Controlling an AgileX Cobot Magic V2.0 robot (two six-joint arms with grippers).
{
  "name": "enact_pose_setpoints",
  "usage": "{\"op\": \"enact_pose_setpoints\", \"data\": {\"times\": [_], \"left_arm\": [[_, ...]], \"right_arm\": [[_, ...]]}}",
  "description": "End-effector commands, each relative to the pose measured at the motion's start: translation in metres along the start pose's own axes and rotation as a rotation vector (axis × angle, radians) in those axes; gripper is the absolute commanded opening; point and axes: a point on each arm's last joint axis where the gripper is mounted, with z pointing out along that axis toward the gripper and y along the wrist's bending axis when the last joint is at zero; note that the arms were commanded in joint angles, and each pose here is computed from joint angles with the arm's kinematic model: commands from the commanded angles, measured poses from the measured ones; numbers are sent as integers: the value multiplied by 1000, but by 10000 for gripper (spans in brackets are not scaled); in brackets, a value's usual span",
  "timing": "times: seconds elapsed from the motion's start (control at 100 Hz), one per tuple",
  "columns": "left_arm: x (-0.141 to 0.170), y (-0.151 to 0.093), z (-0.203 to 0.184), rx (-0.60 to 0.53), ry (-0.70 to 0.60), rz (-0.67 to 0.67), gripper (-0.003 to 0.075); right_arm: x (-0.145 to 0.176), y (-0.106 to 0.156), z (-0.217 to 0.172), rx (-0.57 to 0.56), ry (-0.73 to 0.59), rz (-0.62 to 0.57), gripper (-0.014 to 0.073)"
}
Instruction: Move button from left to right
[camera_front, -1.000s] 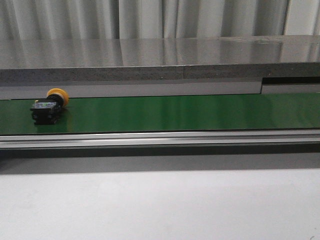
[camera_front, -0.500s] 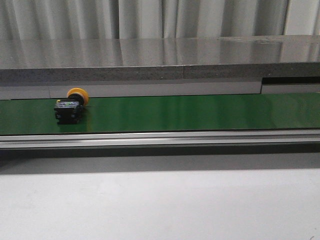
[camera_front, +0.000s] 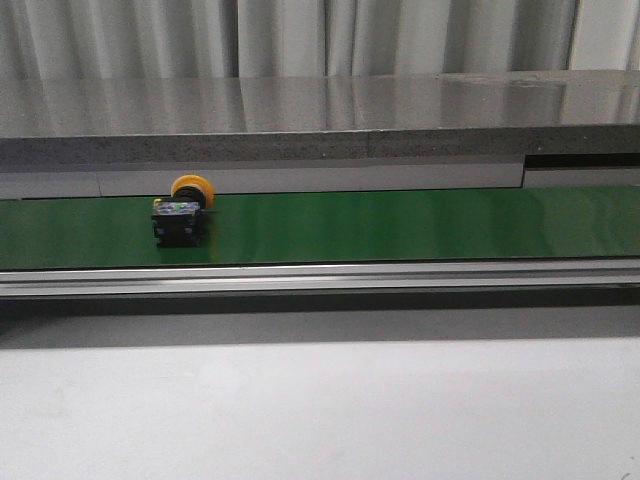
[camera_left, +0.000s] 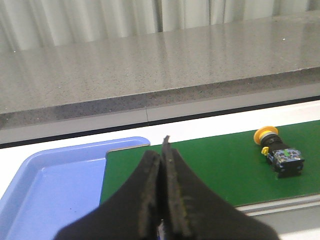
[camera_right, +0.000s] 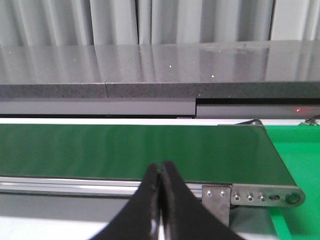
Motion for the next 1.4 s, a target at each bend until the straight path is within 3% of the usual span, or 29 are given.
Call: {"op": "enact_pose_setpoints", "data": {"times": [0.0, 0.23, 0.52, 0.72, 1.01, 1.29, 1.39], "left_arm": [[-16, 2, -2, -18, -102, -4, -20], [-16, 2, -2, -18, -102, -4, -20], [-16, 2, -2, -18, -102, -4, -20], [-16, 2, -2, -18, -102, -4, -20], [-16, 2, -2, -18, -102, -4, -20], [-16, 2, -2, -18, -102, -4, -20], [-16, 2, -2, -18, -102, -4, -20]], "right_arm": [[-26, 1, -5, -4, -168, -4, -68], [-63, 3, -7, -7, -137, -4, -68], [-116, 6, 27, -3, 219, -14, -68], [-142, 7, 69, 2, 336, -22, -68], [-142, 7, 123, 3, 489, -9, -68], [-126, 7, 140, 6, 573, -7, -60], [-124, 6, 140, 7, 589, -7, 28]]}}
